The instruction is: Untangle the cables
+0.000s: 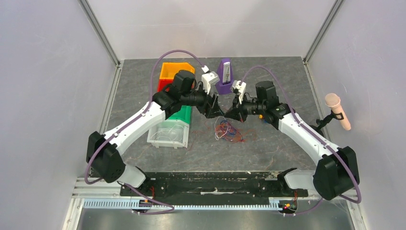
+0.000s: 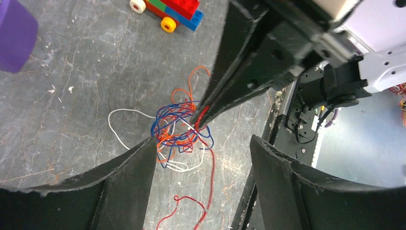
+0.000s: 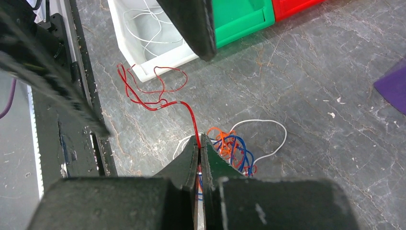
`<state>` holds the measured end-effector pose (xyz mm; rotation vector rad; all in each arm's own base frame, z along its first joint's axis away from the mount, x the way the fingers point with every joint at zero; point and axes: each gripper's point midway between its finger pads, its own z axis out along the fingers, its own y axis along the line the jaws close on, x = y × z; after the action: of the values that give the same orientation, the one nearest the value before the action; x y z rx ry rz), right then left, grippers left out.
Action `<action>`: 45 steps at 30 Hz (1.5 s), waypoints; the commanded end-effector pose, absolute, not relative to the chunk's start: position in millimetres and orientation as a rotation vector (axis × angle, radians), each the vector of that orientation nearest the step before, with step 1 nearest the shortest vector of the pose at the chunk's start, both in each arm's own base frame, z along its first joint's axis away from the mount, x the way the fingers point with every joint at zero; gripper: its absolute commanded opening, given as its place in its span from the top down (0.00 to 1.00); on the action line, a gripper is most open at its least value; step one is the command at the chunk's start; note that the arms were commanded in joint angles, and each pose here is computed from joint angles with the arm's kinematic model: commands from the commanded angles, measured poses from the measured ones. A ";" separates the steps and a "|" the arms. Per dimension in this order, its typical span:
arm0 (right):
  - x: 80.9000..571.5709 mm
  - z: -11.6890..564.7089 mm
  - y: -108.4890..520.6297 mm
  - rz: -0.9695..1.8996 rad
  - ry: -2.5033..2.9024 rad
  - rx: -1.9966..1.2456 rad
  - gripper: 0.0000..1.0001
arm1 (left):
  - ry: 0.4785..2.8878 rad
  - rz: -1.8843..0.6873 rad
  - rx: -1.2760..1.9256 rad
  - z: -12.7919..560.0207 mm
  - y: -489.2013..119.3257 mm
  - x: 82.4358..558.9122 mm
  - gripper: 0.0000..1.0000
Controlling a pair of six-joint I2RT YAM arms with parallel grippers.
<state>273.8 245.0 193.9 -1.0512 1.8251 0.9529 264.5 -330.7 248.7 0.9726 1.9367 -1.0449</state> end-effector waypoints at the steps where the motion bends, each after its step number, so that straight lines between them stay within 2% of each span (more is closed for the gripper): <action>1: 274.4 209.3 245.5 0.923 1.749 -1.031 1.00 | 1.988 -1.031 0.961 236.3 -339.0 272.7 0.25; 3: 273.3 209.5 243.7 0.912 1.735 -1.023 1.00 | 2.012 -1.053 0.981 228.7 -340.6 268.5 0.31; 6: 270.2 207.3 243.1 0.911 1.707 -1.014 1.00 | 2.018 -1.144 1.011 227.5 -346.3 257.0 0.48; 9: 268.0 204.0 242.2 0.906 1.679 -1.008 0.99 | 2.010 -1.232 1.048 231.8 -351.1 246.1 0.77; 11: 267.9 199.0 241.5 0.895 1.661 -1.005 0.95 | 1.978 -1.295 1.080 241.6 -354.7 238.9 0.97; 12: 267.6 195.5 241.4 0.893 1.658 -1.003 0.88 | 1.953 -1.321 1.098 247.9 -355.7 235.3 0.98; 14: 266.3 185.7 240.8 0.899 1.660 -0.988 0.61 | 1.889 -1.362 1.116 263.4 -358.2 230.9 0.98; 18: 266.5 162.7 240.6 0.928 1.684 -0.908 0.51 | 1.800 -1.440 1.084 289.7 -362.6 225.1 0.98; 21: 270.8 152.1 241.6 0.944 1.687 -0.838 0.51 | 1.783 -1.473 1.064 300.1 -363.9 222.7 0.98; 26: 279.7 123.5 241.2 0.945 1.757 -0.771 0.62 | 1.696 -1.485 1.075 329.6 -360.2 216.8 0.98; 33: 277.5 74.3 231.7 0.888 1.892 -0.815 0.66 | 1.541 -1.516 0.984 418.3 -335.3 227.6 0.98; 39: 263.9 47.4 214.2 0.832 1.976 -0.858 0.63 | 1.458 -1.477 0.950 464.0 -314.0 233.0 0.98; 42: 267.7 54.2 208.9 0.830 1.986 -0.862 0.55 | 1.445 -1.394 0.933 466.6 -310.3 241.4 0.98; 45: 275.0 73.9 209.1 0.812 1.967 -0.897 0.46 | 1.457 -1.230 0.866 465.3 -302.3 272.1 0.98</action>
<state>260.6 209.4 44.5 -0.8293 2.0329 0.8579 248.4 -311.5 457.4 0.9196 1.4693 -1.3911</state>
